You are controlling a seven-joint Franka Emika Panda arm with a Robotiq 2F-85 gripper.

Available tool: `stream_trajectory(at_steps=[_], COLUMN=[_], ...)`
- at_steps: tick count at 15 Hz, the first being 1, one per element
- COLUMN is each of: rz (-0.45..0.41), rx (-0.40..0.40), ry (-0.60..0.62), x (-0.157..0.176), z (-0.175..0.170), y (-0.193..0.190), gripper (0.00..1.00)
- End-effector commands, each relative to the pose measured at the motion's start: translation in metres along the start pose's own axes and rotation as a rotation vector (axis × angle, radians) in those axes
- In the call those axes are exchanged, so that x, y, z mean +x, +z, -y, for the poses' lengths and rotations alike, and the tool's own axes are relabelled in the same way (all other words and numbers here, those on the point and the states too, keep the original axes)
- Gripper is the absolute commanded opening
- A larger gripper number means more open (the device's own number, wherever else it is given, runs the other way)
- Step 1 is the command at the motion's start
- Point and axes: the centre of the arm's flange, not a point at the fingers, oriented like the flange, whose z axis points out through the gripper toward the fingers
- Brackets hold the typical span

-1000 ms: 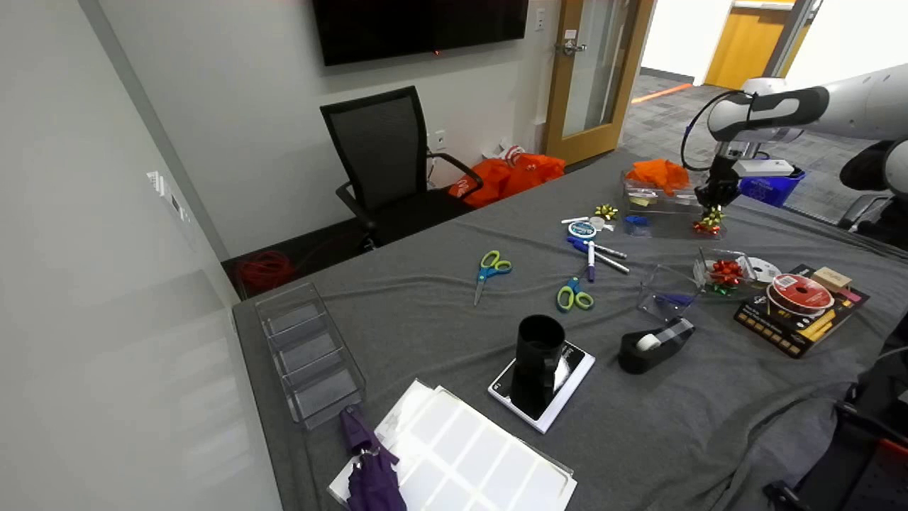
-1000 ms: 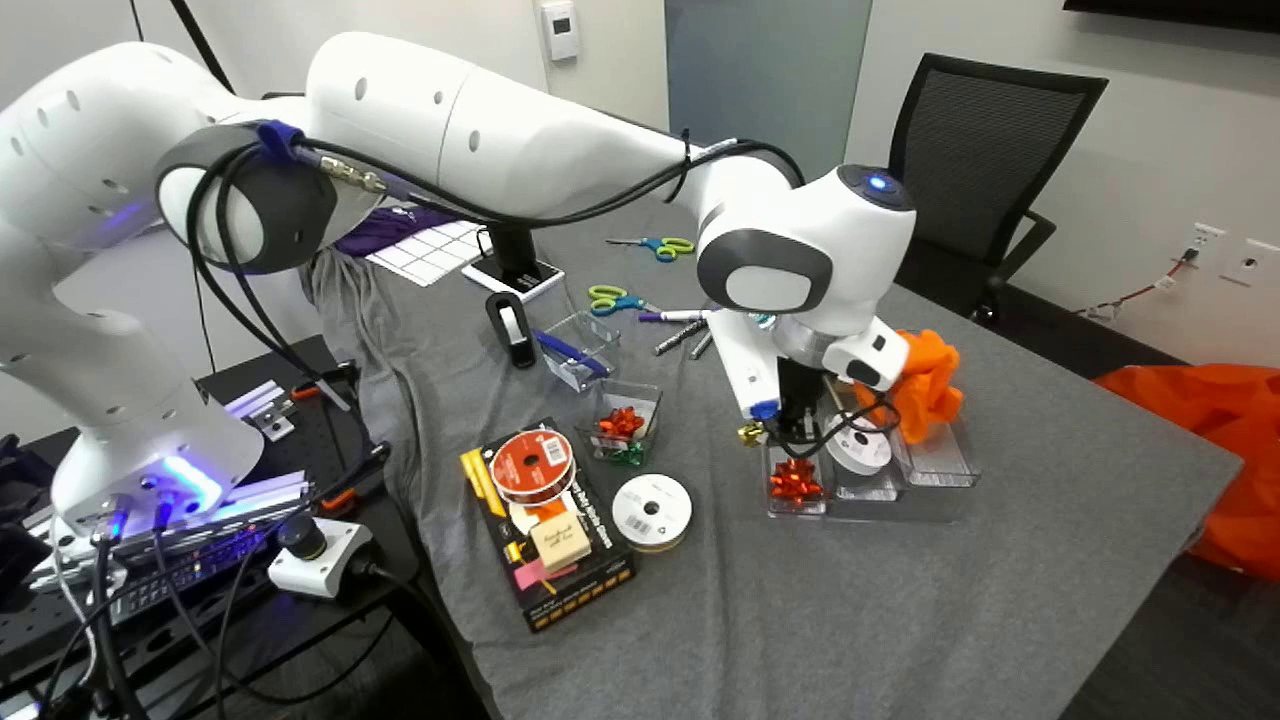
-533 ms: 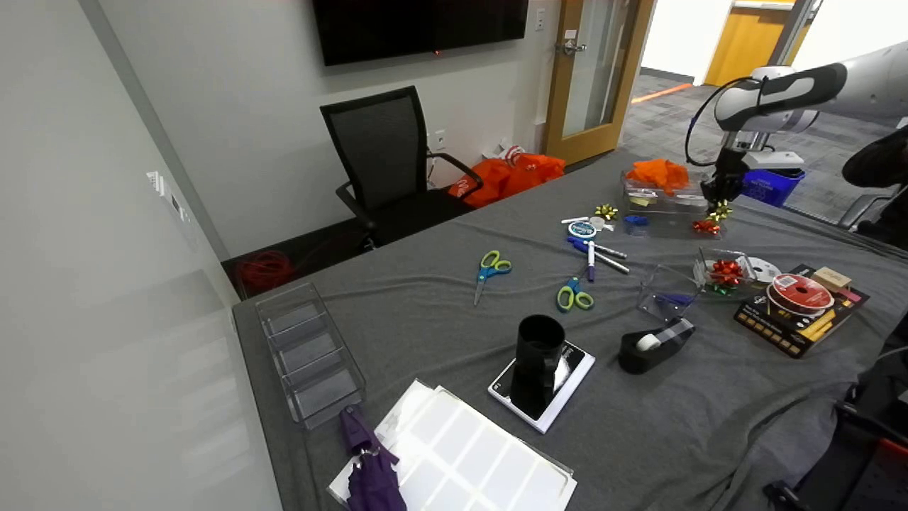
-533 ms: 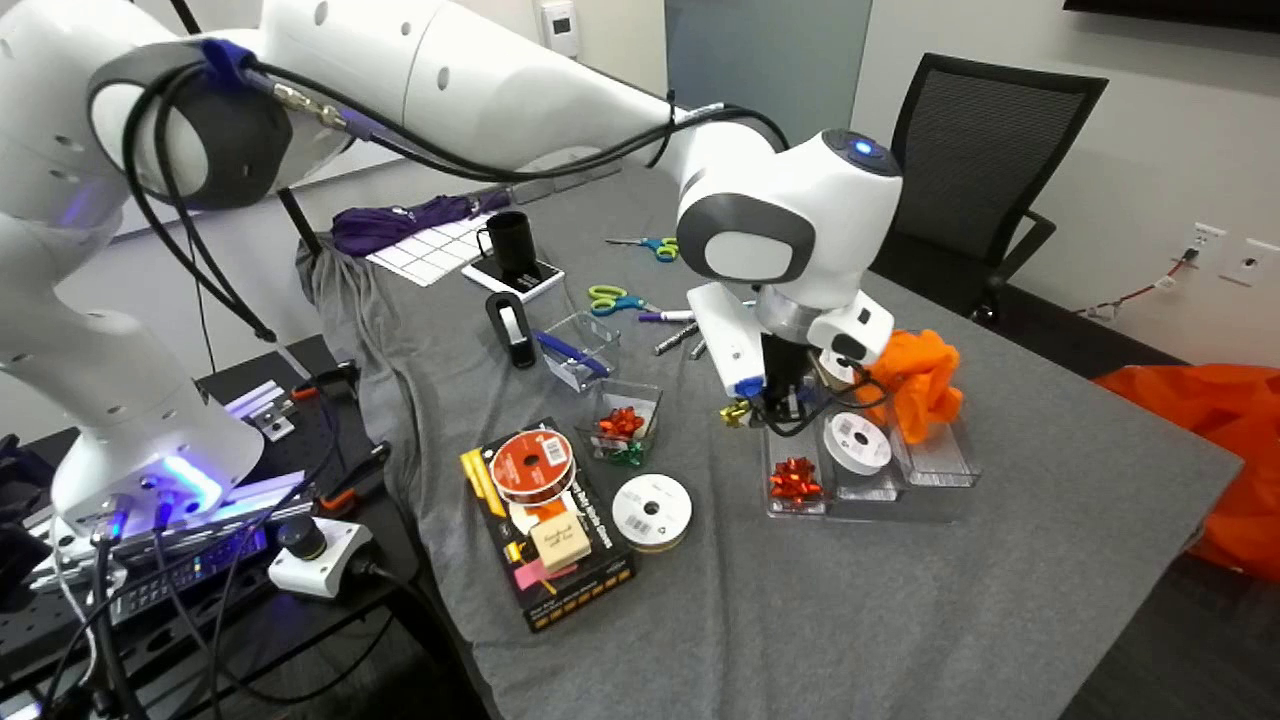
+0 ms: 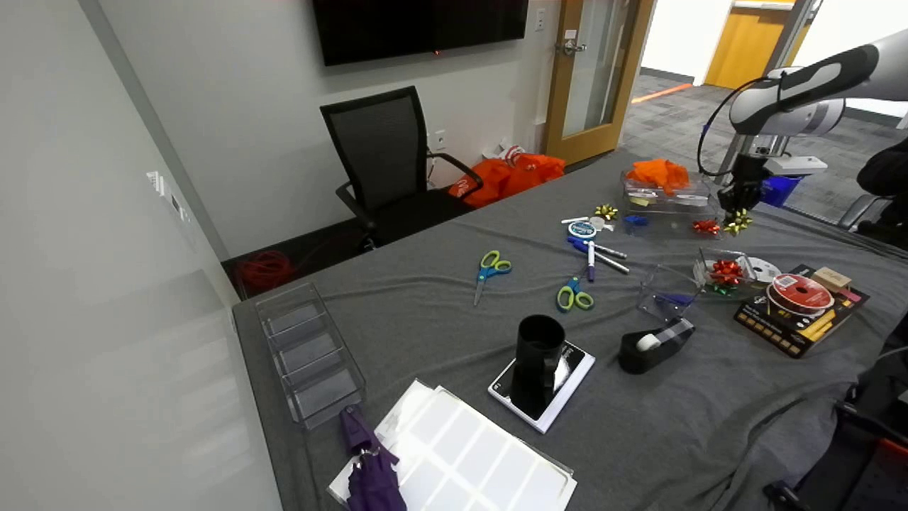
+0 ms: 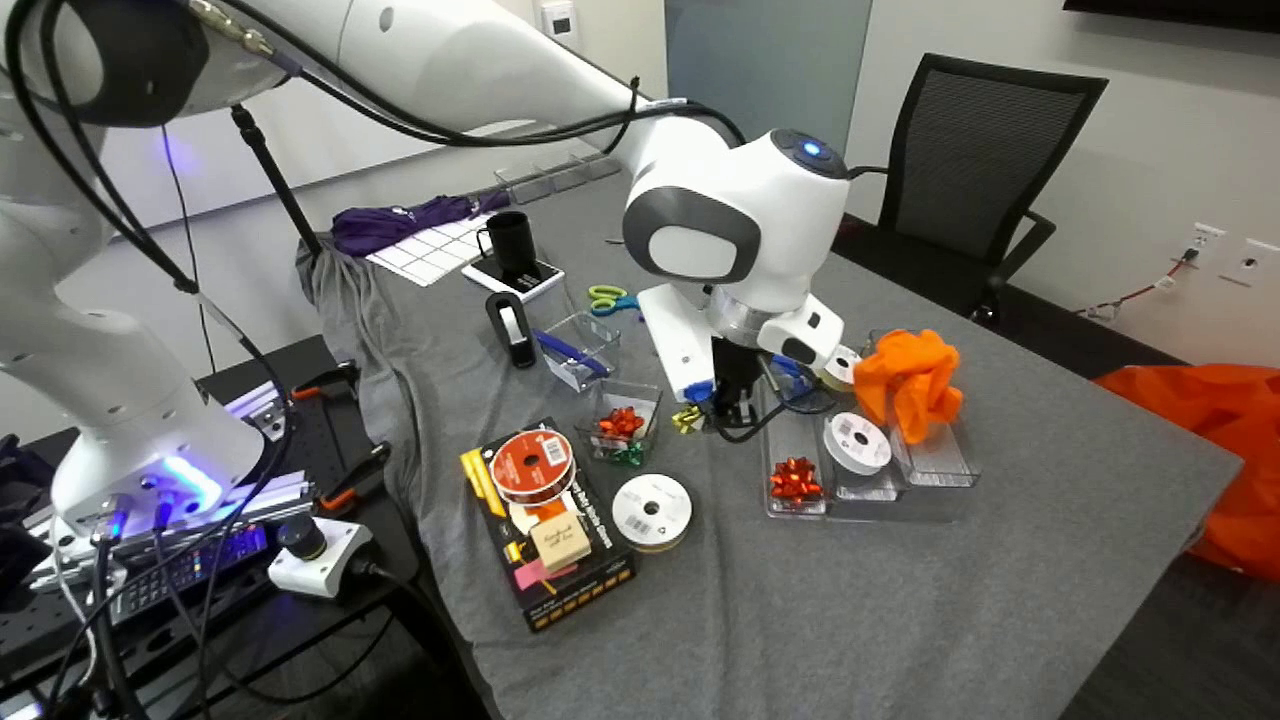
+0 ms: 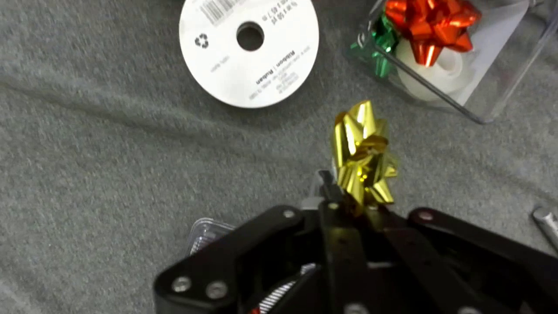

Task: Put the gold ribbon in the container at the front.

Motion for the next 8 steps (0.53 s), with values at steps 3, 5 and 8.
stream_trajectory(at_steps=[3,5,8], rz=[0.024,0.033,0.064], rx=[0.033,0.072,0.062], ry=[-0.041,-0.042,-0.027], x=[-0.090,-0.105,-0.072], z=[0.016,0.023,0.013], y=[0.010,0.009,0.012], gripper=[0.01,0.01,0.02])
